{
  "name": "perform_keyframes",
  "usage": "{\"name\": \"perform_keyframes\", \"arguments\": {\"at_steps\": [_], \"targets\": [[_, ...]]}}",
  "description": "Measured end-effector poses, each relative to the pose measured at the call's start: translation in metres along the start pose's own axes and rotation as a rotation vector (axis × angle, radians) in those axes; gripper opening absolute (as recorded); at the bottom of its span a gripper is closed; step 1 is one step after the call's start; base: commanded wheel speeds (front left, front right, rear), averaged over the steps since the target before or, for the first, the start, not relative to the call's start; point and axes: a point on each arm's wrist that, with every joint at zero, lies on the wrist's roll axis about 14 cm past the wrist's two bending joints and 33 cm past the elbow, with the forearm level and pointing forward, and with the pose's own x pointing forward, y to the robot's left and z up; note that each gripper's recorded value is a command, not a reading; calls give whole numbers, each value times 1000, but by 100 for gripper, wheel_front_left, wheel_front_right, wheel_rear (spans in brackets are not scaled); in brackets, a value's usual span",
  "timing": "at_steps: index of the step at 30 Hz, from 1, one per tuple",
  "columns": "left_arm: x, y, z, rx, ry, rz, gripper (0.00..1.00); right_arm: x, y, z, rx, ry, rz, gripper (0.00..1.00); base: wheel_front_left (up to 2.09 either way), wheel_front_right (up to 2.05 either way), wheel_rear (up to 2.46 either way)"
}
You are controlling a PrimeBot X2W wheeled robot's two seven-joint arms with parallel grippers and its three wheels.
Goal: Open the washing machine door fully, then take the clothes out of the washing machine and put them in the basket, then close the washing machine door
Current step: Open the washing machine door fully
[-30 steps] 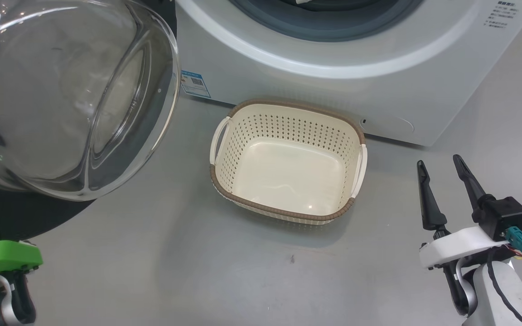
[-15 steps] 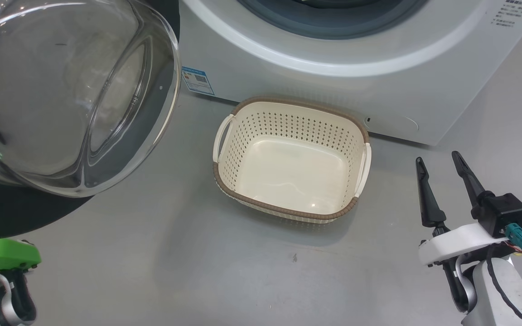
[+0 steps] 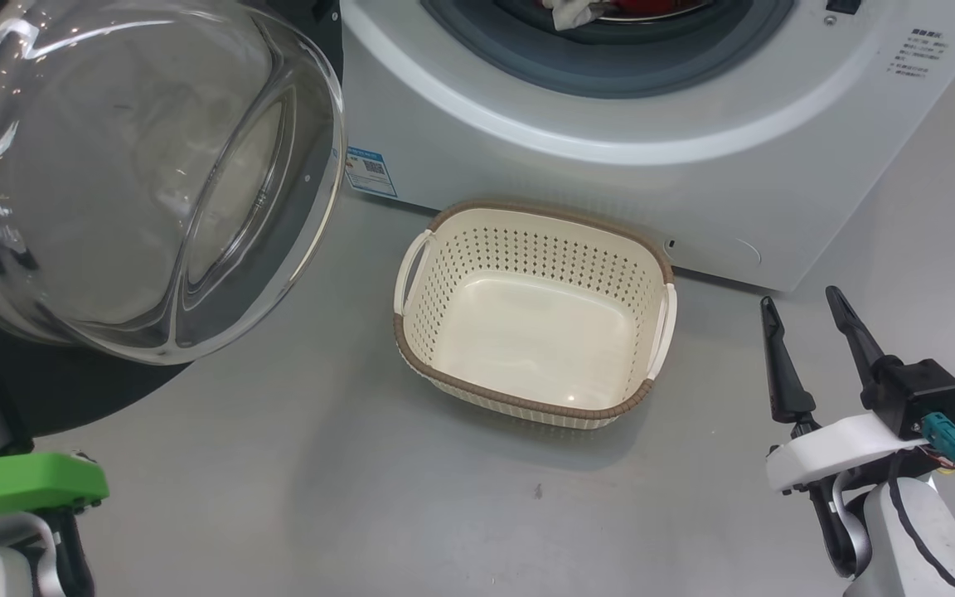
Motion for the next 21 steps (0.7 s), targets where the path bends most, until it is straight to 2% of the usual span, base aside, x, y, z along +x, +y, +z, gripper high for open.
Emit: {"name": "perform_keyframes", "arguments": {"at_steps": [15,17,19,21], "targets": [[-45,-29,-16,-8,51,-135,1,-17,8,13,-15,-16,2,100,0,0,0],[-50,-38,-17,-19,53,-167,38,-20,8,15,-13,-21,-1,100,0,0,0],[-56,-45,-20,-32,64,-193,96,-22,8,17,-16,-26,-2,100,0,0,0],[-60,-48,-22,-37,70,-206,100,-25,9,18,-18,-27,-1,100,0,0,0]]}}
